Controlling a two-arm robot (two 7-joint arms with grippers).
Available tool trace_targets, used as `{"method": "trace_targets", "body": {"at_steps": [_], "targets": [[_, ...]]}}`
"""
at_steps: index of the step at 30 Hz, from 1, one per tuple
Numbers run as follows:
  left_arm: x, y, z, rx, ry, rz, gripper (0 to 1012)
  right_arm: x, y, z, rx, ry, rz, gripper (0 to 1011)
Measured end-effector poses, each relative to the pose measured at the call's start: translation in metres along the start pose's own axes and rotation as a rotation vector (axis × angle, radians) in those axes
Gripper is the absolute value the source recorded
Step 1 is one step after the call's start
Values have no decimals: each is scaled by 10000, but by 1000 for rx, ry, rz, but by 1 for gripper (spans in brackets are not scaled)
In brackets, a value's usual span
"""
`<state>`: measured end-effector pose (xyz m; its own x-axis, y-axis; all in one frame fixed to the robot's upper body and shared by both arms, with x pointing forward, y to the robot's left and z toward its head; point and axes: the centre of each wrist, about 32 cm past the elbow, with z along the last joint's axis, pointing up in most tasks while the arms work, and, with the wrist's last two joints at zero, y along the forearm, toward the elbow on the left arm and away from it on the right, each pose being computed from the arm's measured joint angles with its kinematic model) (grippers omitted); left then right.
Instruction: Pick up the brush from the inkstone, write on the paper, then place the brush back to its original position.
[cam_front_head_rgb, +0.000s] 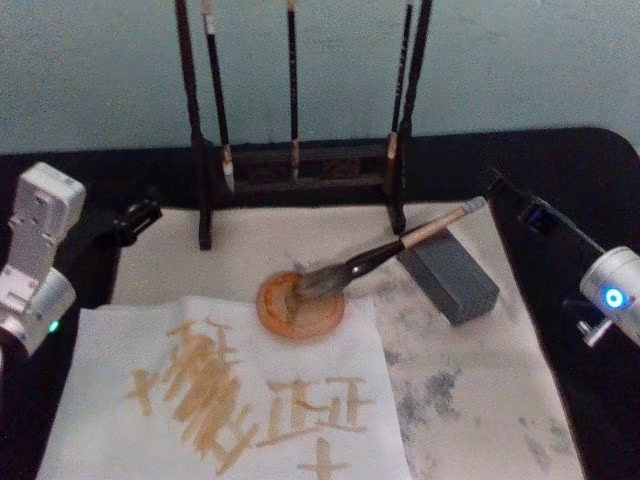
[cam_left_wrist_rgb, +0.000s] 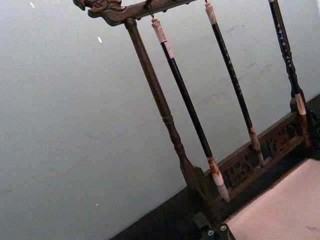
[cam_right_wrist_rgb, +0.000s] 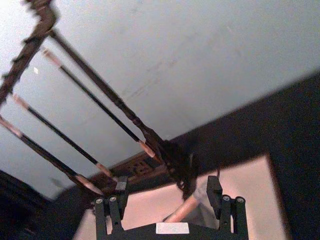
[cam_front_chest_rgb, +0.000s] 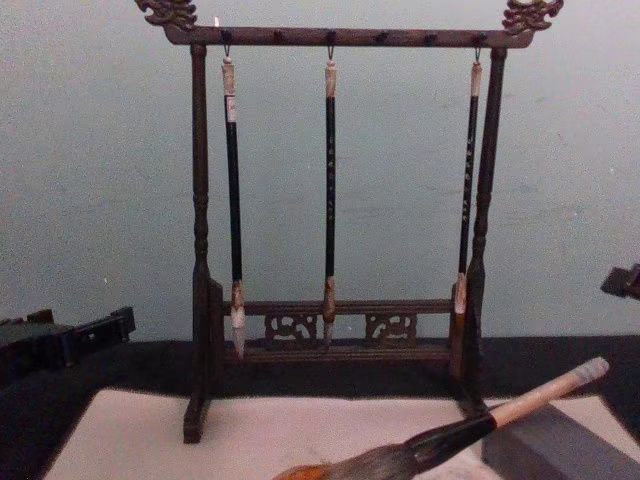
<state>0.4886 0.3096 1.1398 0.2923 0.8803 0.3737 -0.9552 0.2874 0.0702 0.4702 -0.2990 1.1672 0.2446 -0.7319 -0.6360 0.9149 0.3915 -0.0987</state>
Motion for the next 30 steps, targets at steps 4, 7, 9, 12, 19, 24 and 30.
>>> {"method": "trace_targets", "body": {"at_steps": [4,7,9,12,19,24,30], "targets": [[0,0,0,0,0,0,1002,-154,11,32,15,-200,-27,1006],[0,0,0,0,0,0,1000,-263,40,37,33,-346,-51,1006],[0,0,0,0,0,0,1002,-329,70,19,44,-447,-68,1006],[0,0,0,0,0,0,1002,-376,107,-4,46,-516,-73,1006],[0,0,0,0,0,0,1000,-416,210,-125,61,-666,-72,1008],[0,0,0,0,0,0,1002,-403,259,-237,96,-738,-64,1006],[0,0,0,0,0,0,1002,-402,274,-321,145,-787,-45,1006]]}}
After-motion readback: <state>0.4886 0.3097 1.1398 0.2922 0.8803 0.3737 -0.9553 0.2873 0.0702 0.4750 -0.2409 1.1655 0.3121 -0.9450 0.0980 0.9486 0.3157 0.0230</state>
